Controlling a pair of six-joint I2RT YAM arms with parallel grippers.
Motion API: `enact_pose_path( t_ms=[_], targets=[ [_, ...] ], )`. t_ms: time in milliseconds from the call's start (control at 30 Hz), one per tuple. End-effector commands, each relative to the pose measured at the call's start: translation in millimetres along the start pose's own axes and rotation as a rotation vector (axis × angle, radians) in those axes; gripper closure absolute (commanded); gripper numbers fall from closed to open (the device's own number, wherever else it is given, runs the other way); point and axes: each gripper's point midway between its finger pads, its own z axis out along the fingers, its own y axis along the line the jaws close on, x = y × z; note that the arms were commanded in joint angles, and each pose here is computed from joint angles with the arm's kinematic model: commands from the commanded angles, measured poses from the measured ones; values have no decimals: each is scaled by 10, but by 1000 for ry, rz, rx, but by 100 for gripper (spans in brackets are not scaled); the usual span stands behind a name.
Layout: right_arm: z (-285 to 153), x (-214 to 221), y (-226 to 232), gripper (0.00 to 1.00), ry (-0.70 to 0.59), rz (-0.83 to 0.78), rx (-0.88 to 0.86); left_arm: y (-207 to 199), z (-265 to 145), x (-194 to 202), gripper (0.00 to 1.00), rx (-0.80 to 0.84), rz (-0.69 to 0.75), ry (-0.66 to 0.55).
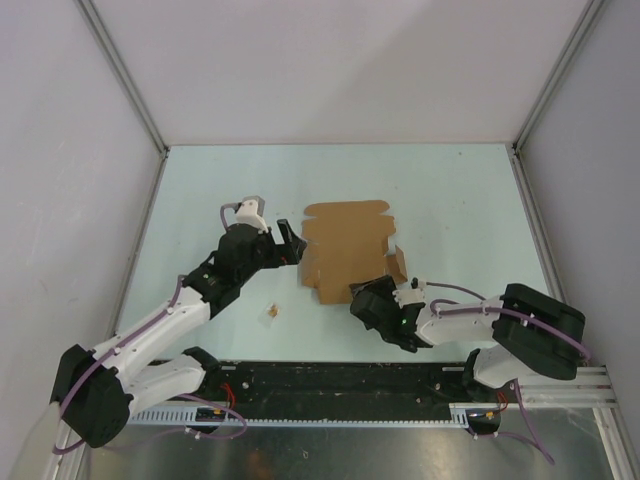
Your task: Fold the paper box
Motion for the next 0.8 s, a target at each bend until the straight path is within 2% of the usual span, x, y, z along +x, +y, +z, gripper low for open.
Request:
enact_pose_path(
  t_ms=[0,267,500,533,600,633,700,733,767],
  targets=[
    [179,-303,-400,33,-105,24,91,-15,-20,-30,0,16,-10,-16],
    [340,-697,-383,36,-169,36,52,8,-5,6,0,9,-10,-8],
    [572,-936,-211,43,-166,-53,-13,26,0,31,0,4,-9,-2],
    [596,-906,-226,44,-134,-113,-12,26,0,31,0,4,-9,-2],
    [703,-954,-160,45,-111,-127,-42,34,7,40,0,3,-9,0],
    [731,-875,-189,45,-48,-159,-41,34,3,40,1,2,-9,0],
    [816,-914,-90,47,-3,-145,-89,43,6,52,0,0,-11,4],
    [864,-791,-215,48,84,-159,-71,40,7,50,0,2,-8,4],
    [875,-767,-99,52,112,-163,-133,48,8,54,0,0,-10,5]
  ],
)
